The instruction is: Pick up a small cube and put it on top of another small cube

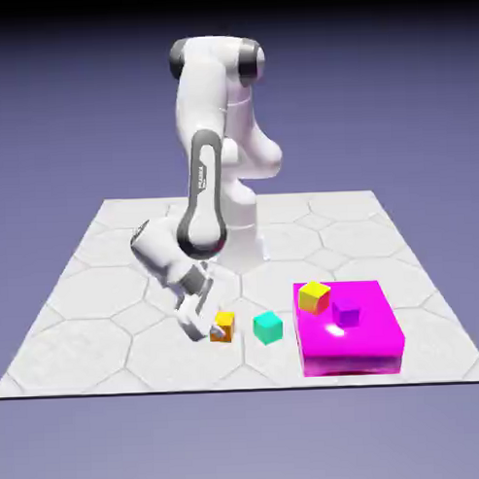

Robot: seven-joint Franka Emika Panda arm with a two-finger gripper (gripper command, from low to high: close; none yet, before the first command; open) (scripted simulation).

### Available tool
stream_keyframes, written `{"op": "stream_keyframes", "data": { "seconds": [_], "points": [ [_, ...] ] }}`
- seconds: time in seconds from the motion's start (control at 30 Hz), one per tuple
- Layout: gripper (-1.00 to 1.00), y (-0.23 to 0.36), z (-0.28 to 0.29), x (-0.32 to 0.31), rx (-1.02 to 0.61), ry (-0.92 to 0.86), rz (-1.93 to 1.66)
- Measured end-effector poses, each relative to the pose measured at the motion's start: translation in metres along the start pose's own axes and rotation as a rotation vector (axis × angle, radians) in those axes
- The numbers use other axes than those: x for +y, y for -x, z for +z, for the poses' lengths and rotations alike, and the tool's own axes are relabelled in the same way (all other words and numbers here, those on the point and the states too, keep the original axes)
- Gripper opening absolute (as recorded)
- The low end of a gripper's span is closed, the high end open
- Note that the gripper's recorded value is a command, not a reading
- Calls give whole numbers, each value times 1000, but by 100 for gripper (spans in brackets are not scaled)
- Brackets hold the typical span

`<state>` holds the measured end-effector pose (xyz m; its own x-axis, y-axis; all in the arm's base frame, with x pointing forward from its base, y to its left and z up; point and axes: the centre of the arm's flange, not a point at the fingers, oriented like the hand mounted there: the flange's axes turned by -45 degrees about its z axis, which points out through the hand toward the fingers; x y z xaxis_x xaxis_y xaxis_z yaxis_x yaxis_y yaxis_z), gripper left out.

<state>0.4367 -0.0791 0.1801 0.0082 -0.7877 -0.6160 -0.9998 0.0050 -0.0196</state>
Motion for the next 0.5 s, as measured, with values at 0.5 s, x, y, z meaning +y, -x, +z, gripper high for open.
{"op": "stream_keyframes", "data": {
  "seconds": [0.5],
  "points": [
    [-100, 67, 58, 21, 11, 428, -533]
  ]
}}
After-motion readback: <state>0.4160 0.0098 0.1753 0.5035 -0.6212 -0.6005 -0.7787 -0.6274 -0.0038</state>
